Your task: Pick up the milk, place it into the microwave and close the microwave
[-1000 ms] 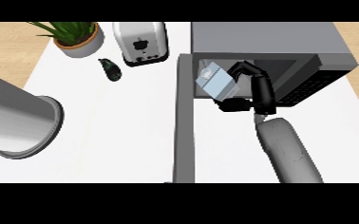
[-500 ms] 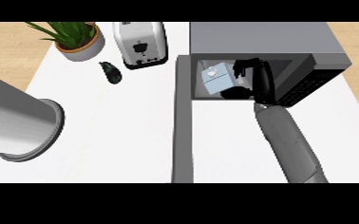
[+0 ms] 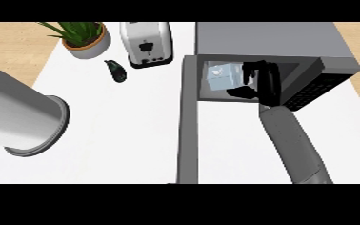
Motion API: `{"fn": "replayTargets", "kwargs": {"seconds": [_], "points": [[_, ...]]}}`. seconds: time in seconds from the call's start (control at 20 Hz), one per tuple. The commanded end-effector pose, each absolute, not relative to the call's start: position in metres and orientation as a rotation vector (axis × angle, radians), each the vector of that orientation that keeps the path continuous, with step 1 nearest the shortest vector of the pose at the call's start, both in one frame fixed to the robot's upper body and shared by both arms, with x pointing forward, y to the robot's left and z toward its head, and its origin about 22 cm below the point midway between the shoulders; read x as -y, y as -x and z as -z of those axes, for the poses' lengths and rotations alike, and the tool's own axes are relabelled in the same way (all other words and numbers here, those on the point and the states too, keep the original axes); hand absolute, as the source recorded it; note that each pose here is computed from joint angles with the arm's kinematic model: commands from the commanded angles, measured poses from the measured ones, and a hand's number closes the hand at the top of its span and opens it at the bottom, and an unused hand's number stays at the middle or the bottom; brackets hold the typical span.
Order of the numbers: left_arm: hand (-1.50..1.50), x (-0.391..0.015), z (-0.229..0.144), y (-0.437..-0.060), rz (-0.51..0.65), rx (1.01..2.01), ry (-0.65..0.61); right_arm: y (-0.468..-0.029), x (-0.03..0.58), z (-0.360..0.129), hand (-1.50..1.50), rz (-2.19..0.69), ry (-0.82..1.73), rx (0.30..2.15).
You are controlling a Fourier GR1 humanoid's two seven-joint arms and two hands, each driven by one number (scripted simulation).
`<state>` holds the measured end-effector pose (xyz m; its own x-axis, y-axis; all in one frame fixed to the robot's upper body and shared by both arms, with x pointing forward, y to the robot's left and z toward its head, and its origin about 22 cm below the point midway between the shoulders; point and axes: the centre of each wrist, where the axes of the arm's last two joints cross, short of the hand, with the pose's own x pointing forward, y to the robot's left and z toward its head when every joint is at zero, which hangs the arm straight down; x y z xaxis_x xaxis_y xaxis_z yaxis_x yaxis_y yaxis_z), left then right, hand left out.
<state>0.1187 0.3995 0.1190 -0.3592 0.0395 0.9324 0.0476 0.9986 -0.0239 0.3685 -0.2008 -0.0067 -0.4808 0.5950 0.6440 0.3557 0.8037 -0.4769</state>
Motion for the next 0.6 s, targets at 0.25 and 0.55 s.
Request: {"fn": "replayTargets", "kwargs": {"seconds": [0.25, 0.55], "points": [[-1.5, -0.402, -0.117, -0.132, 0.042, 1.934, 0.1, -0.406, 0.229, -0.02, 1.5, -0.351, 0.962, 1.998], [-1.5, -0.396, -0.118, -0.139, 0.04, 1.941, 0.108, -0.398, 0.255, -0.002, 1.5, -0.441, 1.071, 1.925]]}}
